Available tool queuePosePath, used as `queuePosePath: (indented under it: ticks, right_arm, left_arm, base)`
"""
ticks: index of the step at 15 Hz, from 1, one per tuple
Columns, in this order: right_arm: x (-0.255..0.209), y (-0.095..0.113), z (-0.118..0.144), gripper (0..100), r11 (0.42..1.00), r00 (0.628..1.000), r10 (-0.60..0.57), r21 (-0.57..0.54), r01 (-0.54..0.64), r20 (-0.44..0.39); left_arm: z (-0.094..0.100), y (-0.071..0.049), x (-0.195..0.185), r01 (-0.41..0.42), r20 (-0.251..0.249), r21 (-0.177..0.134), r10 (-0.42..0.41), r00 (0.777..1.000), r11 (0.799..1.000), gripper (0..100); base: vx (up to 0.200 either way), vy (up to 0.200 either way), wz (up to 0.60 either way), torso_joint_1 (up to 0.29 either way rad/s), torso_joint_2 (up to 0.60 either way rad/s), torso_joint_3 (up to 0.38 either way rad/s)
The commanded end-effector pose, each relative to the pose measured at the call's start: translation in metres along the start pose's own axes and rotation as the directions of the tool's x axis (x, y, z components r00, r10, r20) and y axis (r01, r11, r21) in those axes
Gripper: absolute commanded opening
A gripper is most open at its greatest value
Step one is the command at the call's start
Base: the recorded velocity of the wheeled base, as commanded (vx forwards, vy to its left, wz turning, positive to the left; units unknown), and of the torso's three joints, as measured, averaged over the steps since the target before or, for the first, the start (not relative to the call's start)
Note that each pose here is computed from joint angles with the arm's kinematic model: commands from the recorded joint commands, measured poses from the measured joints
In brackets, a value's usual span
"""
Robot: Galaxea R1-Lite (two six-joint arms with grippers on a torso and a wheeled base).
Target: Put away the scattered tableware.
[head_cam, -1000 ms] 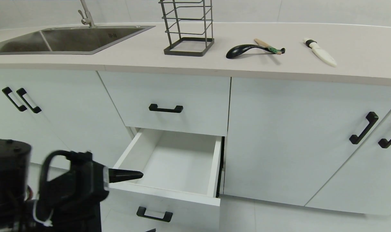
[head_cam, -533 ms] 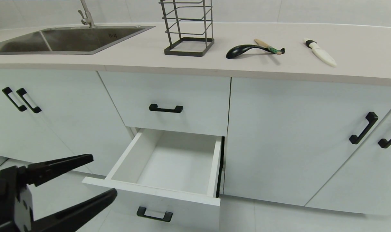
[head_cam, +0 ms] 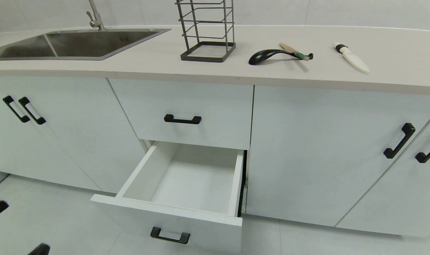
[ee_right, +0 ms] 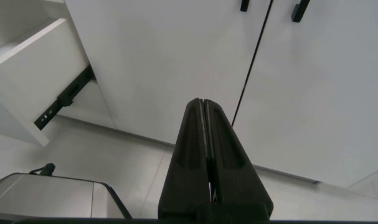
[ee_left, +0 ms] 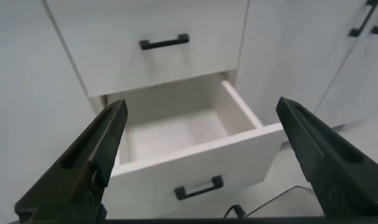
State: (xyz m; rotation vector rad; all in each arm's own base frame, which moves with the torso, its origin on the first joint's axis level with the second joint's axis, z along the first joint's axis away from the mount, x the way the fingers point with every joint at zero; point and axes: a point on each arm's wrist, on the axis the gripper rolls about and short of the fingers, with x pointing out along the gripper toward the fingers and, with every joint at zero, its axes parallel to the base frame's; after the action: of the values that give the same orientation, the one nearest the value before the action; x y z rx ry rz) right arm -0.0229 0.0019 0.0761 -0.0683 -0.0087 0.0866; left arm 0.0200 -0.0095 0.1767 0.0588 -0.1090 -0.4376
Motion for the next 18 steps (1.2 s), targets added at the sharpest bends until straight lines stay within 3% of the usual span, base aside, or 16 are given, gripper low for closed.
queuePosePath:
  ticks: [1, 3, 5, 7, 12, 13, 15, 16, 18]
  right_arm:
    - [0.000, 0.000, 0.000, 0, 1.000, 1.000, 0.001, 0.001, -0.001, 0.000]
    - [0.000, 0.000, 0.000, 0, 1.000, 1.000, 0.001, 0.001, -0.001, 0.000]
    - [0.000, 0.000, 0.000, 0, 1.000, 1.000, 0.001, -0.001, -0.001, 0.000]
    - [0.000, 0.000, 0.000, 0, 1.000, 1.000, 0.001, -0.001, -0.001, 0.000]
    - [0.000, 0.000, 0.000, 0, 1.000, 1.000, -0.002, 0.008, 0.002, 0.000]
    - [0.000, 0.000, 0.000, 0, 1.000, 1.000, -0.007, 0.010, 0.007, 0.000]
    - [0.000, 0.000, 0.000, 0, 1.000, 1.000, -0.007, 0.010, 0.007, 0.000]
    - [0.000, 0.000, 0.000, 0, 1.000, 1.000, -0.007, 0.010, 0.007, 0.000]
    - [0.000, 0.000, 0.000, 0, 1.000, 1.000, -0.007, 0.010, 0.007, 0.000]
  left_arm:
    - [-0.043, -0.015, -0.042, -0.135, 0.025, 0.047, 0.134, 0.991, 0.990, 100]
    - [-0.089, -0.021, -0.049, -0.209, -0.118, 0.014, 0.209, 0.971, 0.978, 100]
    - [-0.090, -0.021, -0.049, -0.260, -0.120, 0.011, 0.259, 0.958, 0.966, 100]
    - [-0.091, -0.017, -0.051, -0.437, -0.122, 0.073, 0.443, 0.888, 0.897, 100]
    - [-0.090, -0.016, -0.053, -0.495, -0.090, 0.068, 0.499, 0.862, 0.866, 100]
    - [-0.091, -0.016, -0.053, -0.486, -0.084, 0.066, 0.490, 0.868, 0.871, 100]
    - [-0.090, -0.018, -0.051, -0.375, -0.075, 0.059, 0.379, 0.922, 0.925, 100]
    - [-0.090, -0.019, -0.051, -0.350, -0.071, 0.062, 0.354, 0.933, 0.935, 100]
    - [-0.090, -0.018, -0.051, -0.369, -0.063, 0.056, 0.373, 0.926, 0.928, 100]
  base:
    - [0.000, 0.000, 0.00, 0.000, 0.00, 0.000]
    - [0.000, 0.000, 0.00, 0.000, 0.00, 0.000]
    - [0.000, 0.000, 0.00, 0.000, 0.00, 0.000]
    - [0.000, 0.000, 0.00, 0.000, 0.00, 0.000]
    - [0.000, 0.000, 0.00, 0.000, 0.00, 0.000]
    - [0.000, 0.000, 0.00, 0.000, 0.00, 0.000]
    - [0.000, 0.000, 0.00, 0.000, 0.00, 0.000]
    - [0.000, 0.000, 0.00, 0.000, 0.00, 0.000]
    - [0.000, 0.000, 0.00, 0.000, 0.00, 0.000]
